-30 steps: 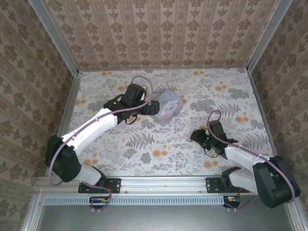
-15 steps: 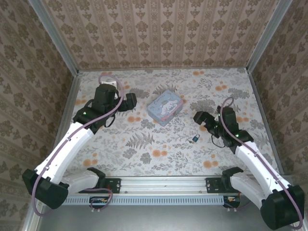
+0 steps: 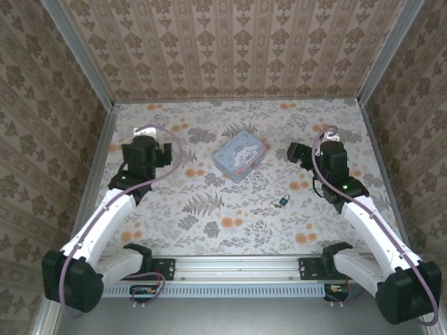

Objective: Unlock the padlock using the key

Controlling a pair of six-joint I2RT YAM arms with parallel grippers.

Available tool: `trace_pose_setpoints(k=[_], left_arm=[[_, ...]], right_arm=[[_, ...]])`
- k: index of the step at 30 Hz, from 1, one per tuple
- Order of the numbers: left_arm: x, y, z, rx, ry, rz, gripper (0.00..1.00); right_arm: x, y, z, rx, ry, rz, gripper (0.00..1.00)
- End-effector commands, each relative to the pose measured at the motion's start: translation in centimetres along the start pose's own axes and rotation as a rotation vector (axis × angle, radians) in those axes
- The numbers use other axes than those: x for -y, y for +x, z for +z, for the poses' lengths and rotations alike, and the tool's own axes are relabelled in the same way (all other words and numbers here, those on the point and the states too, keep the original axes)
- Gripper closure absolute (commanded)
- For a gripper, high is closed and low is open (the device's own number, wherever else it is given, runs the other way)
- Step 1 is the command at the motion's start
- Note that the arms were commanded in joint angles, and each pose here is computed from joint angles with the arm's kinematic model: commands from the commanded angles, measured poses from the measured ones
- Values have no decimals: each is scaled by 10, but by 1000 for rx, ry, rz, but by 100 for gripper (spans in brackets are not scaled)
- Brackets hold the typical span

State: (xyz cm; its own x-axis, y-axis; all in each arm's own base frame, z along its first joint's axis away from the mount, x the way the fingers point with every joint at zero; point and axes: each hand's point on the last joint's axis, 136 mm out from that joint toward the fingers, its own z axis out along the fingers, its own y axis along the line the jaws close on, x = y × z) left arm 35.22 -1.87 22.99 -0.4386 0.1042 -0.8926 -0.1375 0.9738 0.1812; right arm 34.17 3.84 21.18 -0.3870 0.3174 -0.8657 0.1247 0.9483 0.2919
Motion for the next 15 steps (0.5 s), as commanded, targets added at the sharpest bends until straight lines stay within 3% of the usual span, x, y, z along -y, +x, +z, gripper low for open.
trace_pose_setpoints(k=[1, 10, 15], left_arm=[[-15, -4, 14, 90, -13, -12, 0], [-13, 72, 63, 126, -13, -41, 0], [0, 84, 74, 176, 67, -25, 0]], right_arm=[[22, -18, 6, 181, 108, -132, 0], [55, 26, 39, 100, 223, -249, 0], [72, 42, 51, 82, 237, -214, 0]])
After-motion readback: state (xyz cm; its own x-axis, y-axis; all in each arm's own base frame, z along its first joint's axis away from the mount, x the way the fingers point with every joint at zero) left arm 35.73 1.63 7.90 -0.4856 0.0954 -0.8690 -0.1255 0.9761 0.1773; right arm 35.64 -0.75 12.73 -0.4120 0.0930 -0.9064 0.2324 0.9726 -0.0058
